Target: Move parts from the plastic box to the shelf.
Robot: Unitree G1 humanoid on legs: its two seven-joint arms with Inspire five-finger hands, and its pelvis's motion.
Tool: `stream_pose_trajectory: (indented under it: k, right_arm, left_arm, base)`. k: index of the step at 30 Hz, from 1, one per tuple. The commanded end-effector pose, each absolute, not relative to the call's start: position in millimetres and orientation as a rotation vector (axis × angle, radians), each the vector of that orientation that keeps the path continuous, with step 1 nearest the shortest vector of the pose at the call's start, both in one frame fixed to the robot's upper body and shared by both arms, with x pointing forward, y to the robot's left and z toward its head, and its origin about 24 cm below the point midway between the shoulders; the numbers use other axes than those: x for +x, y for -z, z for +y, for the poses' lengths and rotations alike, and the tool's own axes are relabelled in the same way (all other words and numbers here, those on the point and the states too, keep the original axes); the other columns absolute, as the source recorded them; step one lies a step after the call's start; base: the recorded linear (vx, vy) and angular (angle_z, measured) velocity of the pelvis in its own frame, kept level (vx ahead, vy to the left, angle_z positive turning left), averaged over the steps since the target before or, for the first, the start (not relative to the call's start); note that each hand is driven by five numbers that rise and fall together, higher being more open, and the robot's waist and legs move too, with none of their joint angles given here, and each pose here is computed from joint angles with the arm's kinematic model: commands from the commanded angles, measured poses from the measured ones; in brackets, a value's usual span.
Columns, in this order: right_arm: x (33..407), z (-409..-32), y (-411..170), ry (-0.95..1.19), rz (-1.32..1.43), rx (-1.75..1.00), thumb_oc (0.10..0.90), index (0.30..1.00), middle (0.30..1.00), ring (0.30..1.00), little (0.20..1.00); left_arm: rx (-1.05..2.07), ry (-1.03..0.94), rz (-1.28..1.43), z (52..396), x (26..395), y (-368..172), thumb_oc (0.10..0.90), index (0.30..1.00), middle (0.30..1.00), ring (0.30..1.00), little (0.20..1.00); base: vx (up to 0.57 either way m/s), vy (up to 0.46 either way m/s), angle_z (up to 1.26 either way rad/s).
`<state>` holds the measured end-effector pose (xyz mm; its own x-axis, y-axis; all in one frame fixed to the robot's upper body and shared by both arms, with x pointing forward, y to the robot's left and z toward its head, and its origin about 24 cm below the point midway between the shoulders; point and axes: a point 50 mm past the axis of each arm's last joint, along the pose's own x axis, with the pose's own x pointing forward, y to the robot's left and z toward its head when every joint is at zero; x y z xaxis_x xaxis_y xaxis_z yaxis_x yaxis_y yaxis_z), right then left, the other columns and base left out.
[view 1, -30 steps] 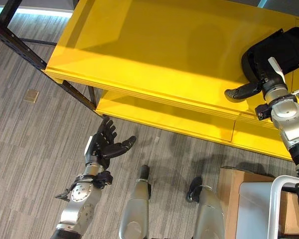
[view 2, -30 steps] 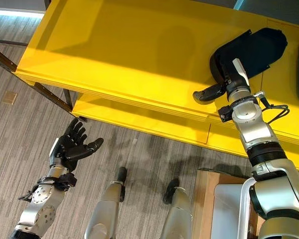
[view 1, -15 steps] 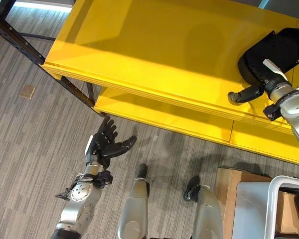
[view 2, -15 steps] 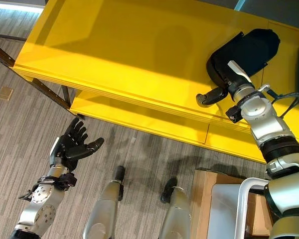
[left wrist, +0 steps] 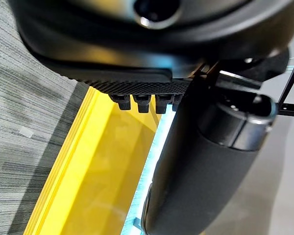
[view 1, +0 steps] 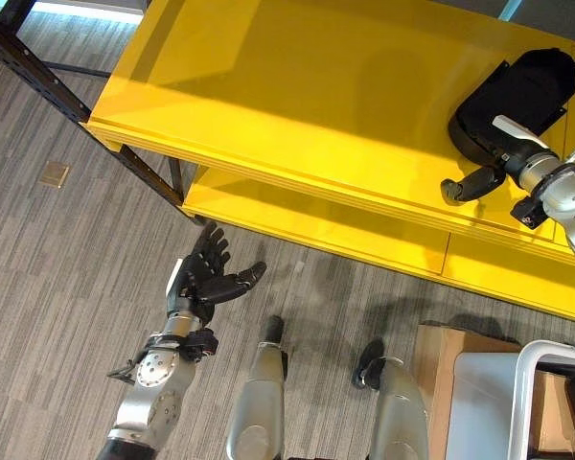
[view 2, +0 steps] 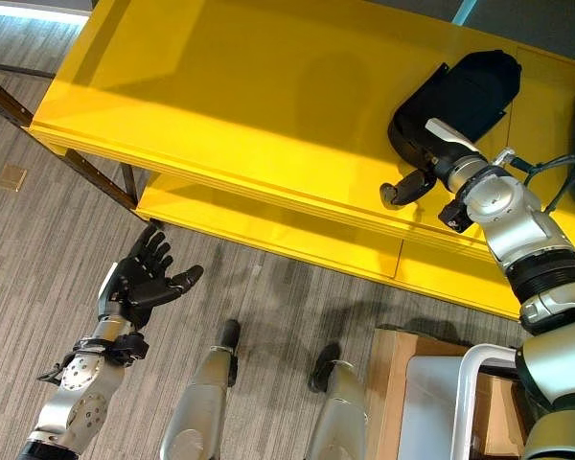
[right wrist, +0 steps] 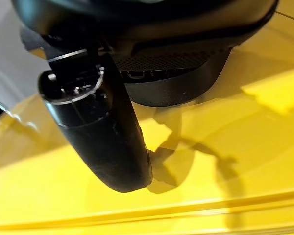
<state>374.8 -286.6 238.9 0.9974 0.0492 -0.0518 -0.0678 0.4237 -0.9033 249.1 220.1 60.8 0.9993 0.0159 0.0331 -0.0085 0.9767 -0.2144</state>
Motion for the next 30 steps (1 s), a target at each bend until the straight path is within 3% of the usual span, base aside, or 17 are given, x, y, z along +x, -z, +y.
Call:
stream_pose_trajectory:
  k: [1,30]
  right_arm:
    - [368,-309,-207,-0.125,0.264,-1.296,0.900,1.000,1.000,1.000,1.000]
    - [357,-315,-181,-0.254,0.453,-1.473,0.900,1.000,1.000,1.000,1.000]
  left_arm:
    - [-0.201,0.079,-0.270,212,251,-107,0.900,1.000,1.000,1.000,1.000]
    - [-0.183,0.101,-0.311,211,254,-118,0.900,1.000,1.000,1.000,1.000]
  base:
    - [0.00,0.000,0.00]
    - [0.00,-0.001,0.00]
